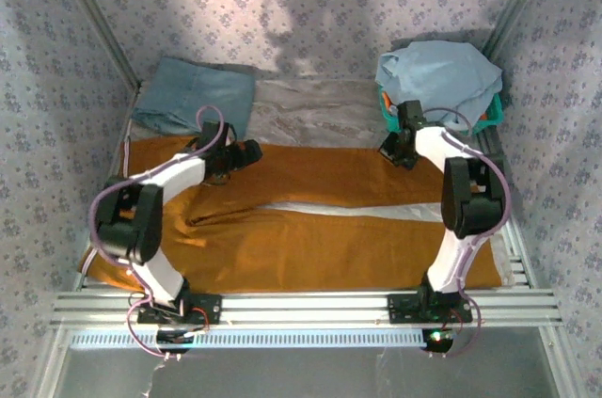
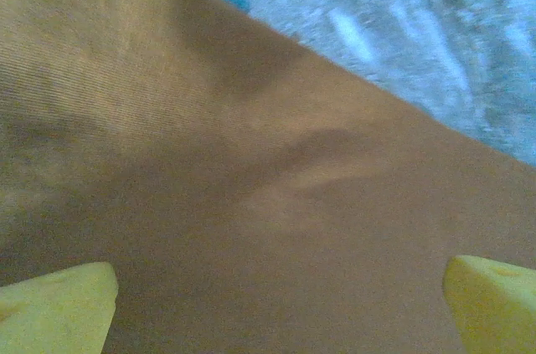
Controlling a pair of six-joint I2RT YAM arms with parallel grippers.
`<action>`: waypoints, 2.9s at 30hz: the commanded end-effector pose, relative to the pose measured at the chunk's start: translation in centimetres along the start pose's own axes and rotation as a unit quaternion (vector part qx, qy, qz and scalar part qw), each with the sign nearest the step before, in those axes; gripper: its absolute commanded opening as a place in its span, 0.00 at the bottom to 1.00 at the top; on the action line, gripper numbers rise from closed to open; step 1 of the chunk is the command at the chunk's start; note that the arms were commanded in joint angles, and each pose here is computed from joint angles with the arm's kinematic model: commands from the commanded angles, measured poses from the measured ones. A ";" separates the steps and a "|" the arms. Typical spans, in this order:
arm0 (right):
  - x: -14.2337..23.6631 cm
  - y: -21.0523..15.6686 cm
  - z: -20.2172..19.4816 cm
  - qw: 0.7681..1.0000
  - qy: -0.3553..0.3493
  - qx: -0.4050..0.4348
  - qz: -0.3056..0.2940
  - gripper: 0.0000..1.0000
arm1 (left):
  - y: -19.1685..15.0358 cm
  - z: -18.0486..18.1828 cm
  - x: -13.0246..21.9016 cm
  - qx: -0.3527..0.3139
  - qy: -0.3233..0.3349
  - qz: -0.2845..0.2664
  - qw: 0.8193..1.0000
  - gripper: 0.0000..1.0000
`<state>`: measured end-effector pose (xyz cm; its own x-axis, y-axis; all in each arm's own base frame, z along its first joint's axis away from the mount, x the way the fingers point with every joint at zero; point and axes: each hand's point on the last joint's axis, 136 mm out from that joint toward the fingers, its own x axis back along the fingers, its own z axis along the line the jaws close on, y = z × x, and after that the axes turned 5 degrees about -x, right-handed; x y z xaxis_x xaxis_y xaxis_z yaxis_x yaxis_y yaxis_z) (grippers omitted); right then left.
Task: Fold and stack the trousers
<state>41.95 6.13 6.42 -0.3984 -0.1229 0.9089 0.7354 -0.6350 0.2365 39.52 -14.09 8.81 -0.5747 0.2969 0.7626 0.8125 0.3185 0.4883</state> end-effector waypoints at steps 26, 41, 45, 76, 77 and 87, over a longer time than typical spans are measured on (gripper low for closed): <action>3.7 -12.5 -16.5 0.985 -0.073 -0.117 0.102 0.46 | -11.2 10.5 6.8 0.134 0.074 -0.083 0.985 0.97; 3.4 -4.9 -15.6 0.989 -0.065 -0.125 0.045 0.45 | -9.2 9.2 5.0 0.139 0.083 -0.068 0.984 0.97; 5.4 -3.9 -13.3 0.993 -0.032 -0.109 0.026 0.45 | -8.1 8.6 8.2 0.146 0.074 -0.098 0.982 0.97; -1.5 -6.9 -9.3 0.992 -0.015 -0.098 0.084 0.41 | -1.9 14.2 1.0 0.181 0.184 -0.059 0.964 1.00; -1.4 -6.8 -9.1 0.992 -0.014 -0.096 0.085 0.41 | -1.7 14.0 1.0 0.180 0.180 -0.059 0.965 1.00; 3.2 -4.7 -3.9 0.998 0.043 -0.041 0.034 0.41 | 2.8 11.8 8.6 0.132 0.187 -0.113 0.967 1.00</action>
<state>34.86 5.52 3.81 -0.3568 -0.2609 0.8970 0.7053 -0.7048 0.0756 36.35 -1.82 7.63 -0.5969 -0.0586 0.8002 0.6165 0.6048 0.5042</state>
